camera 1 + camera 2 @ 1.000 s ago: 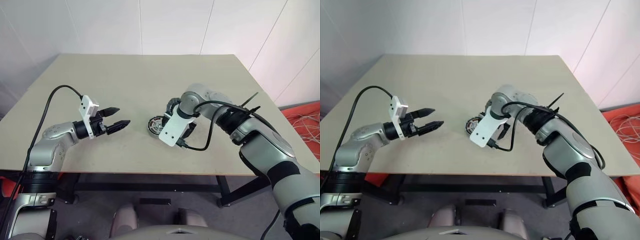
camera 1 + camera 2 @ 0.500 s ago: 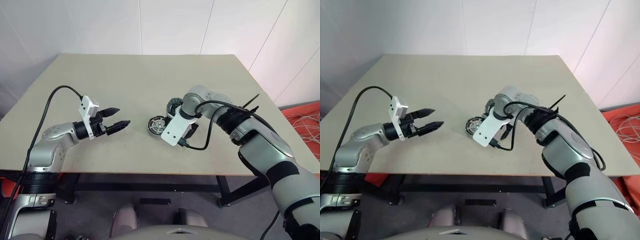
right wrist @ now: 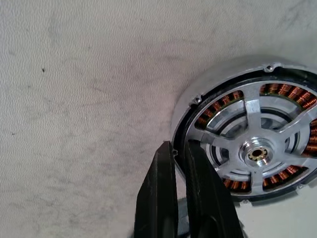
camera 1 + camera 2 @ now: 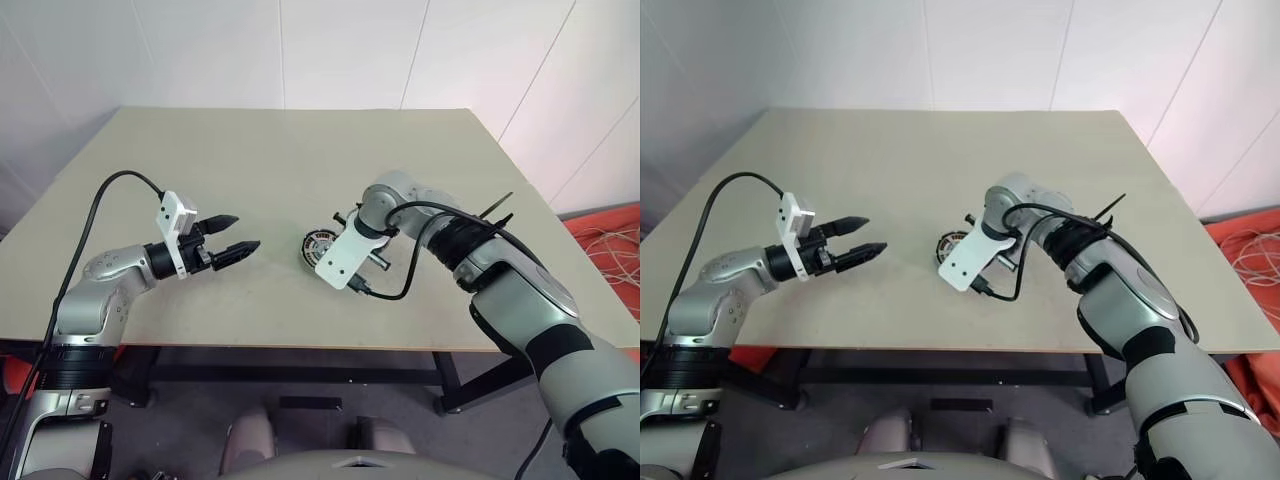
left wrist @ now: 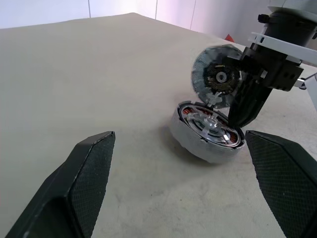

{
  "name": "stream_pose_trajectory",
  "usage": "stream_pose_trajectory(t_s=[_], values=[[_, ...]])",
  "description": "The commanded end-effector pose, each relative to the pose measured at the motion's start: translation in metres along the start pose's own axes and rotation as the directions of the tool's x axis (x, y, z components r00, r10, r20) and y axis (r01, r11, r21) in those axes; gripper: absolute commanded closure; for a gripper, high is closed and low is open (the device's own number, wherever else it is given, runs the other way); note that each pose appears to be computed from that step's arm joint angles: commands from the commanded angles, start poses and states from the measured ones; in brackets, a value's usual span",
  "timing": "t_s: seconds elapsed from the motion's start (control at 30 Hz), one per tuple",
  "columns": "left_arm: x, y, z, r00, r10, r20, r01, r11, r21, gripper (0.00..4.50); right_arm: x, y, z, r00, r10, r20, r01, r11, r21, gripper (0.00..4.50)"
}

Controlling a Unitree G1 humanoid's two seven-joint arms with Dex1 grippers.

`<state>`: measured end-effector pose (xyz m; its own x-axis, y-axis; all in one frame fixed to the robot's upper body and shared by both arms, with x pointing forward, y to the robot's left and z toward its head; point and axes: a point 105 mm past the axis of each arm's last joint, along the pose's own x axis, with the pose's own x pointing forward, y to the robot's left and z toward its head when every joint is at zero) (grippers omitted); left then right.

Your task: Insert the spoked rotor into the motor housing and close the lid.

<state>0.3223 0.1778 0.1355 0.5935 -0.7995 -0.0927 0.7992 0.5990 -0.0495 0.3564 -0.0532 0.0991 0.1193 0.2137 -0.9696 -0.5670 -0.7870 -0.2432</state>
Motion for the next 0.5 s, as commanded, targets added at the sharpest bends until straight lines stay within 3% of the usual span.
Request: stream_pose_trajectory(t_s=[0.03,0.17,0.3,0.5], values=[[-0.003,0.001,0.017,0.999,0.005,0.035,-0.007,0.998,0.055,0.00,-0.006,-0.006,0.002,1.000,-0.012,0.012,0.012,0.999,0.034,4.47],[-0.003,0.001,0.017,0.999,0.005,0.033,-0.007,0.999,0.053,0.00,-0.019,-0.008,0.004,1.000,0.021,0.008,-0.022,0.995,0.099,4.47],[-0.002,0.002,0.016,1.000,0.002,0.031,-0.004,0.999,0.051,0.00,-0.038,-0.012,0.015,0.998,0.051,0.031,-0.057,0.964,0.260,4.47],[0.001,0.002,0.016,0.999,-0.002,0.033,0.001,0.999,0.049,0.00,-0.045,-0.007,0.029,0.994,0.087,0.068,-0.106,0.922,0.372,4.47]])
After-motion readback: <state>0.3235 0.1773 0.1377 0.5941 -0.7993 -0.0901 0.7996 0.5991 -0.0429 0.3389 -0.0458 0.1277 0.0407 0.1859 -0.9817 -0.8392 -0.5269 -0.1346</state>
